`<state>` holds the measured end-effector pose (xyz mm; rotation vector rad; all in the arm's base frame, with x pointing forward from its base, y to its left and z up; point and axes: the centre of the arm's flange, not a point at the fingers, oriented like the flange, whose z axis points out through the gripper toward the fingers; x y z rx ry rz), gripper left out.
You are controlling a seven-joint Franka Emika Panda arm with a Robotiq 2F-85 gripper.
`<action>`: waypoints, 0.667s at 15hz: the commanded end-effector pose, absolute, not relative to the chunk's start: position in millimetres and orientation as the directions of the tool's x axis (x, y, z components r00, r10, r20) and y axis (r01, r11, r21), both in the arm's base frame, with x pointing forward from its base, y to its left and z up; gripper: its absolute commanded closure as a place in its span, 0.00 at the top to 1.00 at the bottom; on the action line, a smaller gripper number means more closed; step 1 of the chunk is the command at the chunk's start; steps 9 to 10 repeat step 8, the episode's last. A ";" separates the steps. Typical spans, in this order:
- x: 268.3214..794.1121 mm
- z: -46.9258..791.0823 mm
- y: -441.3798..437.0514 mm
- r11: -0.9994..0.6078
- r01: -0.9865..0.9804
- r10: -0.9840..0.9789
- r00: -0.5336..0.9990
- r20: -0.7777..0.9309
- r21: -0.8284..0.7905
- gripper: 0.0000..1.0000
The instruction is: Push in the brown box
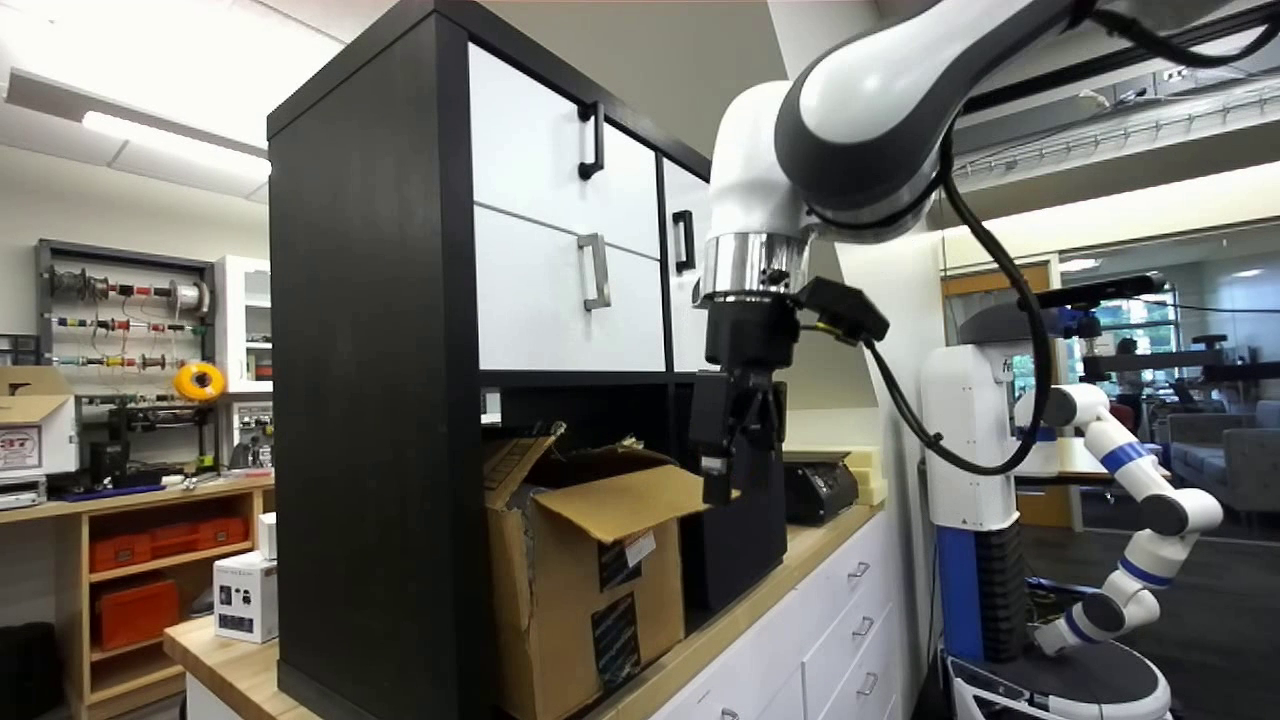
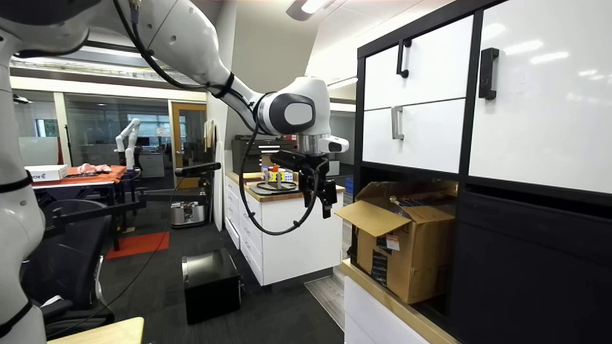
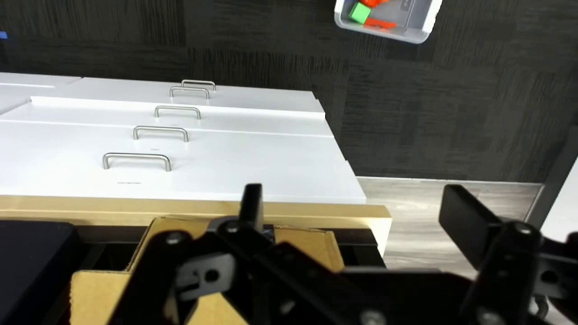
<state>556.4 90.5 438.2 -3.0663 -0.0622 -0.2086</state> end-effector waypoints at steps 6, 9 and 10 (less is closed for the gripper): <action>511.5 470.3 92.7 -0.996 0.071 0.071 0.997 -0.008 -0.054 1.00; 502.0 473.0 89.4 -0.996 0.075 0.076 0.997 -0.021 -0.051 1.00; 502.0 473.0 89.4 -0.996 0.075 0.076 0.997 -0.021 -0.051 1.00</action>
